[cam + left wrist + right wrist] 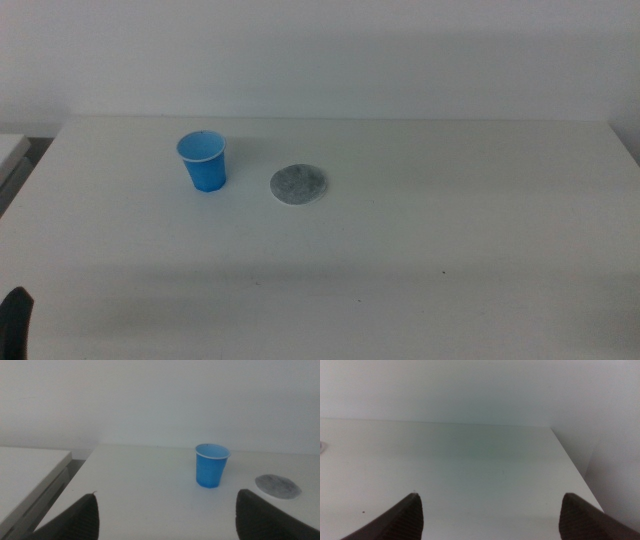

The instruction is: Place an empty cup on a cup mat.

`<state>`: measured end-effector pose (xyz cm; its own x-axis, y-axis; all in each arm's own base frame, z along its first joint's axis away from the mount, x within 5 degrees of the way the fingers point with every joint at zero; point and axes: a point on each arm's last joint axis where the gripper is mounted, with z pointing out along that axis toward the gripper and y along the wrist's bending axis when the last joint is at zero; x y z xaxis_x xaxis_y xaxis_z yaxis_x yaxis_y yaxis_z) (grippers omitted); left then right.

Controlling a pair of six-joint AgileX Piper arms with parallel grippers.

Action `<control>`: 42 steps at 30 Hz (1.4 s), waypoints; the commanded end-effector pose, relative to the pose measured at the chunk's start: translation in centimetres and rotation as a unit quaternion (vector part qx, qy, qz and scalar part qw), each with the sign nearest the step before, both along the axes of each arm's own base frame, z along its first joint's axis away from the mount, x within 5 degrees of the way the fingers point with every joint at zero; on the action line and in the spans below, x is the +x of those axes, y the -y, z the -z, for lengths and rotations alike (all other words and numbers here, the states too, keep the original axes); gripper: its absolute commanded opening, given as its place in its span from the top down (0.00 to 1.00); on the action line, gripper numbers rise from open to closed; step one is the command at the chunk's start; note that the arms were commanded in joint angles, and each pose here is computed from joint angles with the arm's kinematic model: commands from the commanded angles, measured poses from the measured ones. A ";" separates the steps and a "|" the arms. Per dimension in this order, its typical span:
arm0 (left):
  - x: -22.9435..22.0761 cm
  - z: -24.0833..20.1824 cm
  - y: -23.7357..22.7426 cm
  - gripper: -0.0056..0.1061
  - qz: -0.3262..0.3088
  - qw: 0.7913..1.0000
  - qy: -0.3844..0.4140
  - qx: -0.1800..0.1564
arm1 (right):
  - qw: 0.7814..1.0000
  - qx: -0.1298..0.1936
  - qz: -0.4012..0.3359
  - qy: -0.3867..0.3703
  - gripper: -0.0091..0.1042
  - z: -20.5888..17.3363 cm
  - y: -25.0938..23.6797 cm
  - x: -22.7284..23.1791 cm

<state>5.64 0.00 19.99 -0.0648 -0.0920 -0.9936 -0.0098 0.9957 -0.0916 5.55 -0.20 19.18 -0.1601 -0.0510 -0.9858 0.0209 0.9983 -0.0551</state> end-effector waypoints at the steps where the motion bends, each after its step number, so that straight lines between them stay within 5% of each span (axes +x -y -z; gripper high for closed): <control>1: 0.0 -1.2 0.0 0.11 0.000 1.000 0.003 -0.001 | 1.000 -0.005 -0.001 0.004 0.10 0.0 0.0 0.0; 11: 5.9 -15.6 0.2 0.11 0.015 0.977 -0.212 -0.010 | 1.000 -0.005 -0.001 0.004 0.10 0.0 0.0 0.0; 18: 13.9 -18.8 0.4 0.11 0.027 0.937 -0.349 -0.019 | 1.000 -0.005 -0.001 0.004 0.10 0.0 0.0 0.0; 26: 25.1 -17.2 2.0 0.11 0.054 0.894 -0.444 0.007 | 1.000 -0.005 -0.001 0.004 0.10 0.0 0.0 0.0; 33: 33.1 -12.4 3.3 0.11 0.059 0.864 -0.500 -0.004 | 1.000 -0.005 -0.001 0.004 0.10 0.0 0.0 0.0; 42: 39.4 -3.0 3.7 0.11 0.060 0.865 -0.498 0.005 | 1.000 -0.005 -0.001 0.004 0.10 0.0 0.0 0.0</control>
